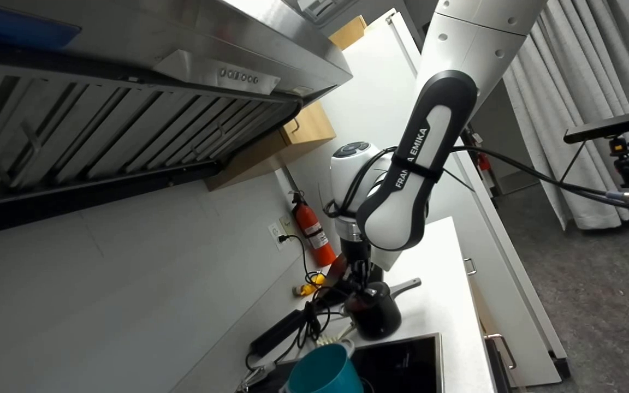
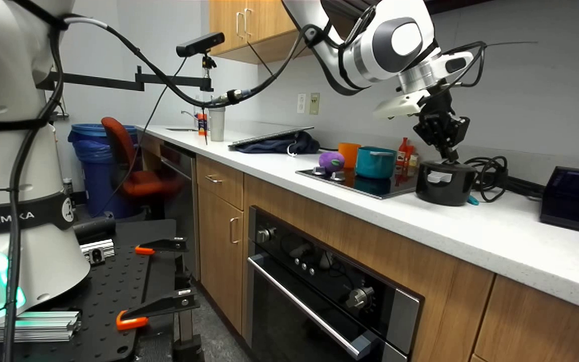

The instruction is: Put the watermelon plush toy on the counter and close the pot

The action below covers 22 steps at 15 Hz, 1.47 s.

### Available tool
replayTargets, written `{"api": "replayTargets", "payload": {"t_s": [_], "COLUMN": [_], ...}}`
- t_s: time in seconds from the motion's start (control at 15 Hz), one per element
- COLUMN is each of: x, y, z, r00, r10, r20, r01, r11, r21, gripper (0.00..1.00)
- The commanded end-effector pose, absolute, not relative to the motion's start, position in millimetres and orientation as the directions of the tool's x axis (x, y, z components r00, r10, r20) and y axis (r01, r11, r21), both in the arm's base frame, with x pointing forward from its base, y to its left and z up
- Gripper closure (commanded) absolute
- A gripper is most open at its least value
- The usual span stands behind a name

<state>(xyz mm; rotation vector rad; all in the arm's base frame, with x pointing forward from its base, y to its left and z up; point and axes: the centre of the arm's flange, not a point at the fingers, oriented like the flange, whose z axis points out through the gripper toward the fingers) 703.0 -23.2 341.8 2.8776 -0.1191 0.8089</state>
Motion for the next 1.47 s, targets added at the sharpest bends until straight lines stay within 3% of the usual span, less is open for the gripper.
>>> {"api": "replayTargets", "payload": {"t_s": [0.0, 0.73, 1.4], "x": [708, 682, 620], "y": [-22, -7, 31], "z": [342, 395, 398], "r00": [0.848, 0.809, 0.839], "r10": [-0.064, -0.021, 0.063], "r20": [0.526, 0.588, 0.540], "r01": [-0.153, -0.133, -0.024], "r11": [-0.980, -0.980, -0.988], "r21": [0.127, 0.148, 0.152], "gripper": [0.98, 0.97, 0.97]}}
